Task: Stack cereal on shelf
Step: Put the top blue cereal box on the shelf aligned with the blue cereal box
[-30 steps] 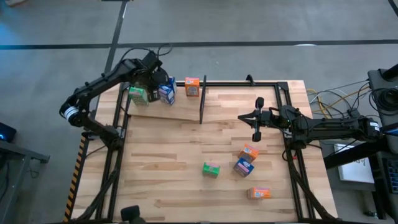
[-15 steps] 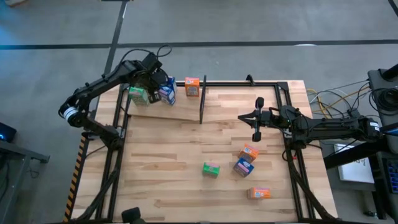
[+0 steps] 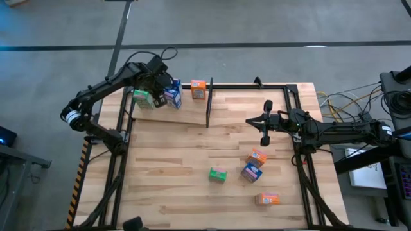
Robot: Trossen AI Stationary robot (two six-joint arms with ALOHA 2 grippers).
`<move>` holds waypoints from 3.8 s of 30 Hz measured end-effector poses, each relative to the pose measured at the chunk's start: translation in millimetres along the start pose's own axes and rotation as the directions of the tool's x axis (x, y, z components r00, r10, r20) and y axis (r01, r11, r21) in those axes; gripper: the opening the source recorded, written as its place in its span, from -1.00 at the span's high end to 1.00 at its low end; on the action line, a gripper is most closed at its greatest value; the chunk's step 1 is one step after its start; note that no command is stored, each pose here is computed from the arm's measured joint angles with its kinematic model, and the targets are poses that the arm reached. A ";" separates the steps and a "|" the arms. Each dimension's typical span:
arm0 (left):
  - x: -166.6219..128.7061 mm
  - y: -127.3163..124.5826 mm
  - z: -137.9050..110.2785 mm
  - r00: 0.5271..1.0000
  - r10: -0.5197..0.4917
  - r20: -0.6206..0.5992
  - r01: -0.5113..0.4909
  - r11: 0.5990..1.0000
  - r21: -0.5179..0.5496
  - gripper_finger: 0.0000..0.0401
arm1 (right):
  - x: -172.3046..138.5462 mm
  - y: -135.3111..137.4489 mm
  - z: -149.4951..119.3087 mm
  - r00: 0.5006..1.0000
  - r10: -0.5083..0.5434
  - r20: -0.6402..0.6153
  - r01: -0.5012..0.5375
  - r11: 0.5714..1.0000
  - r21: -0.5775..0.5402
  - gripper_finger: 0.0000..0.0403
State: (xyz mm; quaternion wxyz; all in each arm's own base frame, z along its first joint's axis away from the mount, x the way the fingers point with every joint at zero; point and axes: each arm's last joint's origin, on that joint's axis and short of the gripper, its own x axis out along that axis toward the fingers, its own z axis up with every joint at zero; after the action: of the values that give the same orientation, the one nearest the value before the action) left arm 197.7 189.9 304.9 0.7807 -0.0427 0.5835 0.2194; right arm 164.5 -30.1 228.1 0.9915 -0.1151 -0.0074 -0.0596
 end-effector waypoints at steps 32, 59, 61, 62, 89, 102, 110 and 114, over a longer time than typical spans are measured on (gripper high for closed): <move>0.6 -2.7 3.4 0.999 0.032 0.022 -0.032 0.999 -0.003 1.00 | 0.0 0.0 0.0 1.000 0.000 0.000 0.000 1.000 0.000 0.94; 1.4 0.2 18.0 0.998 0.032 0.056 -0.031 0.999 -0.022 1.00 | 0.0 0.0 0.0 1.000 0.000 0.000 0.000 1.000 -0.001 0.94; 1.5 -0.4 16.4 0.999 0.026 0.040 -0.025 0.999 -0.036 1.00 | 0.0 0.0 0.0 1.000 0.000 0.000 0.000 1.000 -0.001 0.94; 1.5 -0.7 15.5 0.999 0.023 0.030 -0.022 0.999 -0.046 1.00 | 0.0 0.0 0.0 1.000 0.000 0.000 0.000 1.000 -0.001 0.94; -27.4 -14.0 17.9 0.996 0.016 0.084 0.004 0.974 -0.228 1.00 | 0.2 -0.7 3.0 1.000 -0.005 0.023 0.004 0.999 0.049 0.94; -80.9 -85.4 -11.7 0.853 -0.066 0.517 0.100 0.994 -0.038 1.00 | 42.2 -11.9 35.0 0.995 0.021 -0.099 0.014 0.941 0.337 0.94; -85.8 -111.2 -36.1 0.737 -0.143 0.661 0.143 0.988 0.055 1.00 | 101.2 -41.2 68.5 0.963 0.003 -0.269 0.101 0.923 0.371 0.94; -81.3 -110.4 -46.8 0.745 -0.064 0.664 0.070 0.997 0.018 1.00 | 132.6 -59.8 76.1 0.942 -0.016 -0.337 0.136 0.932 0.335 0.94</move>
State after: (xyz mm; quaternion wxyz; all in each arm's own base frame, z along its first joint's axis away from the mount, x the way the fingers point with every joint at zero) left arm 181.1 51.6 344.8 0.9443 0.0141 0.2651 0.1943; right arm 288.9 -85.9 319.5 0.9801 0.0767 0.1427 -0.1144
